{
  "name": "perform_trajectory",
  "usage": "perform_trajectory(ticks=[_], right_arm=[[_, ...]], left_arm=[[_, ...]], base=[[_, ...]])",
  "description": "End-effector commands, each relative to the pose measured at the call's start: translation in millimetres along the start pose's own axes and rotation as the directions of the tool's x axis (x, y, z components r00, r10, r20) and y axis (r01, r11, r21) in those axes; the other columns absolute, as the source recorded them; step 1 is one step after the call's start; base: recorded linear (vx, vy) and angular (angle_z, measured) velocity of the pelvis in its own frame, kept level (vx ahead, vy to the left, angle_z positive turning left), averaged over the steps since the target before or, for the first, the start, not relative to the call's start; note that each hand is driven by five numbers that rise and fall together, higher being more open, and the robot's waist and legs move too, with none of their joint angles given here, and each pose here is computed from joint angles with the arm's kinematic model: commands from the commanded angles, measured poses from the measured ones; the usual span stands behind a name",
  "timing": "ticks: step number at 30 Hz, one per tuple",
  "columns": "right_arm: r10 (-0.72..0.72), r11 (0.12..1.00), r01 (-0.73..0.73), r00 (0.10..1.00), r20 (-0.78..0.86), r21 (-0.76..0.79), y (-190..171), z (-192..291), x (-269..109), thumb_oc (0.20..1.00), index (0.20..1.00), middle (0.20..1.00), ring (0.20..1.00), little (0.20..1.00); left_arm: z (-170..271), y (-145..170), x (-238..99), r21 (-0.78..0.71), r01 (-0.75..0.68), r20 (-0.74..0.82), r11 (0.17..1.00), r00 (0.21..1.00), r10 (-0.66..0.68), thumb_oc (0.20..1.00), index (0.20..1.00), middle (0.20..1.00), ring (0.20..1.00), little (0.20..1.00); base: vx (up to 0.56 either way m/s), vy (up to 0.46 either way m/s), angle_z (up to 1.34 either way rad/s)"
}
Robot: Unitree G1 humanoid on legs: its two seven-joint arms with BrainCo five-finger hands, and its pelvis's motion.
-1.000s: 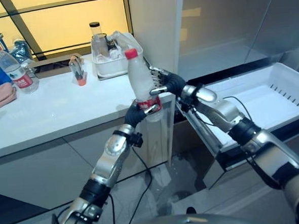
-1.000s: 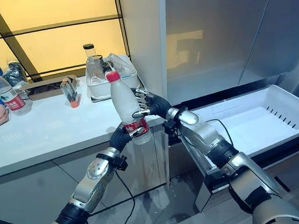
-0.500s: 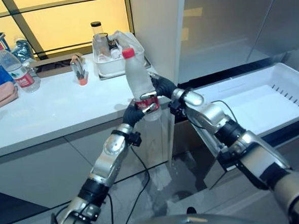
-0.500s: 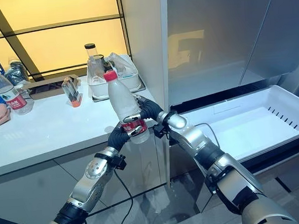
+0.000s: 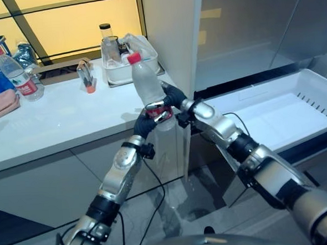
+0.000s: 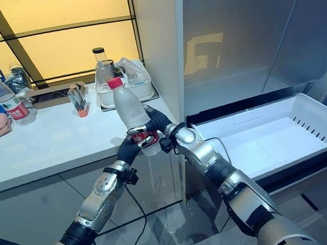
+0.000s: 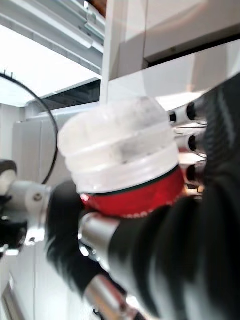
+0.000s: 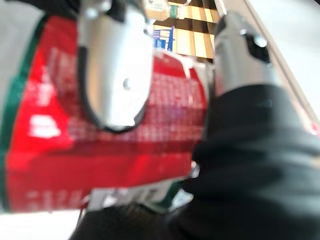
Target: Take the drinks into the refrigerator
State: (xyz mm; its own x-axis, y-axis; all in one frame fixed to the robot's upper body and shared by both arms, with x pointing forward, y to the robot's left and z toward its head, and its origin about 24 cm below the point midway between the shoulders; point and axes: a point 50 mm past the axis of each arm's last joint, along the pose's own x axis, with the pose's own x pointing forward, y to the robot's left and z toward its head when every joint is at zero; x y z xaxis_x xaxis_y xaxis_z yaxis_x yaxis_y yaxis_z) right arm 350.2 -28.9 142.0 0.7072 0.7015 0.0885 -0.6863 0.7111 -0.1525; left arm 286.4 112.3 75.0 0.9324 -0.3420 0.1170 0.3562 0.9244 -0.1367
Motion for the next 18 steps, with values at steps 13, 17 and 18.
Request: perform_trajectory(ticks=[13,17,18], right_arm=[[-0.054,0.982,0.057,0.998,0.019,-0.182,-3,27,31,0.2,0.2,0.2,0.2,0.2],[-0.057,0.983,0.061,0.998,0.026,-0.171,-2,26,30,0.2,0.2,0.2,0.2,0.2],[-0.062,0.985,0.066,0.998,0.032,-0.162,-2,26,29,0.2,0.2,0.2,0.2,0.2]], left_arm=[[88,-66,23,0.067,0.301,0.401,0.951,0.865,-0.302,0.2,0.2,0.2,0.2,0.2],[88,-71,24,0.058,0.316,0.399,0.947,0.862,-0.312,0.2,0.2,0.2,0.2,0.2],[87,-72,25,0.049,0.32,0.398,0.946,0.863,-0.313,0.2,0.2,0.2,0.2,0.2]], base=[[-0.01,-0.002,0.0],[0.0,0.001,0.01],[0.0,0.0,0.0]])
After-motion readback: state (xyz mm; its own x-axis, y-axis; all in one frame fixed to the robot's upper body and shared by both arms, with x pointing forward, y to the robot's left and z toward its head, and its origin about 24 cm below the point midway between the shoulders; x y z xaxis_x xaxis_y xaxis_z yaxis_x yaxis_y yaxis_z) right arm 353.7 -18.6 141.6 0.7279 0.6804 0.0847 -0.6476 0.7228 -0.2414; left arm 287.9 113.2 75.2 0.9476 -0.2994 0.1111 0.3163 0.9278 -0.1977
